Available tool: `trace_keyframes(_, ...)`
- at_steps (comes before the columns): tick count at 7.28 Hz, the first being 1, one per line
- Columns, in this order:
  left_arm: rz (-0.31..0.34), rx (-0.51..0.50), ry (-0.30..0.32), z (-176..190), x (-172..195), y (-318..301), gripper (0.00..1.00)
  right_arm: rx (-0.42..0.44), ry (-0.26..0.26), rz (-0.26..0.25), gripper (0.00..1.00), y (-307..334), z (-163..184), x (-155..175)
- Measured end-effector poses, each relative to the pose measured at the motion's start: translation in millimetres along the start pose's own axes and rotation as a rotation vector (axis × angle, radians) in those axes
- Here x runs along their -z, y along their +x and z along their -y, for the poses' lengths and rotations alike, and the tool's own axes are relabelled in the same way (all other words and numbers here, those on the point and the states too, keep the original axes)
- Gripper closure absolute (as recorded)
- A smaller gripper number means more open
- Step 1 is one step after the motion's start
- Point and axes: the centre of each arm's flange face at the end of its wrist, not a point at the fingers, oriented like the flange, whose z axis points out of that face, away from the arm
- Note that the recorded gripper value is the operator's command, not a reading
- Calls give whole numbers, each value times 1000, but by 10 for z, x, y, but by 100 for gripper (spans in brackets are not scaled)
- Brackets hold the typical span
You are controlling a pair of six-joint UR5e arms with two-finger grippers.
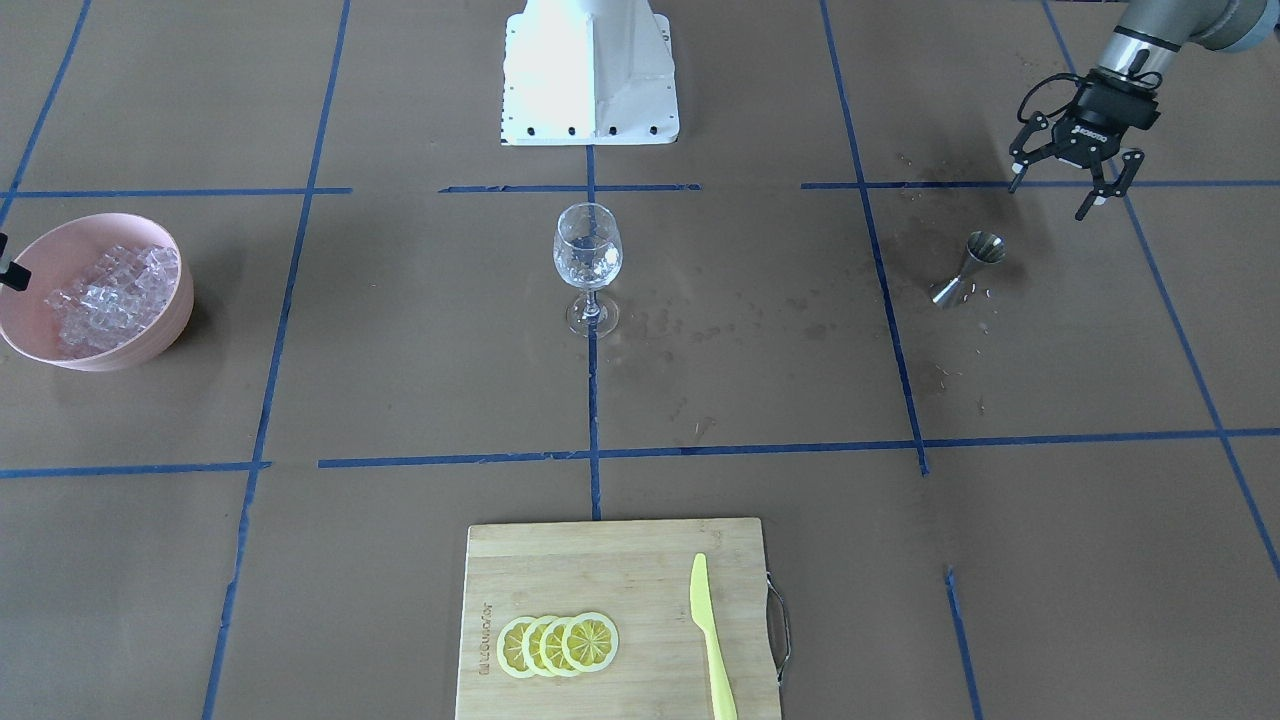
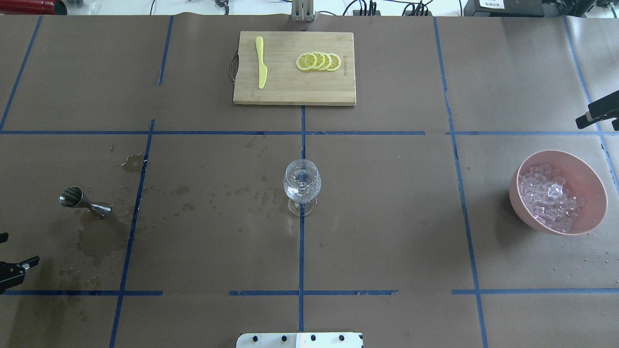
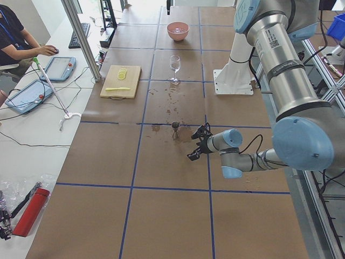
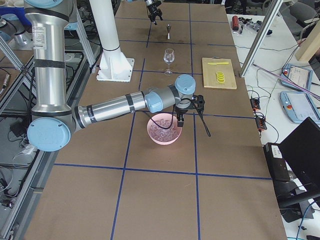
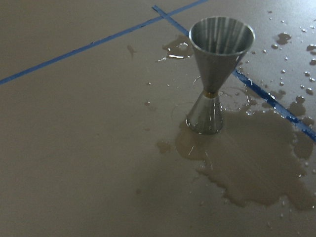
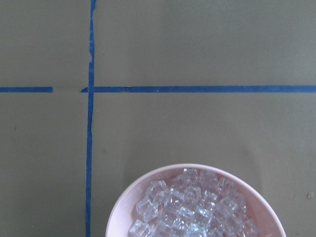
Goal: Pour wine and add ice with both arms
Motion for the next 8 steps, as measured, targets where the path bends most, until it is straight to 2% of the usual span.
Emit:
trace_keyframes(2, -31, -8, -40, 13, 301, -417, 0, -91, -8, -7, 0, -73, -259, -317)
trace_keyframes(3, -21, 29, -44, -27, 454, -640, 0, -128, 0, -26, 1, -121, -362, -493)
trace_keyframes(4, -10, 73, -46, -96, 578, -823, 0, -146, 6, -54, 4, -117, -454, -672)
trace_keyframes(5, 0, 105, -47, -160, 654, -935, 0, -154, 0, -78, 12, -79, -512, -830)
trace_keyframes(7, 13, 130, -41, -205, 709, -1016, 0, -164, -19, -101, 13, -32, -555, -1004)
trace_keyframes(8, 16, 132, -36, -202, 720, -1026, 0, -166, -25, -106, 22, -26, -559, -1048)
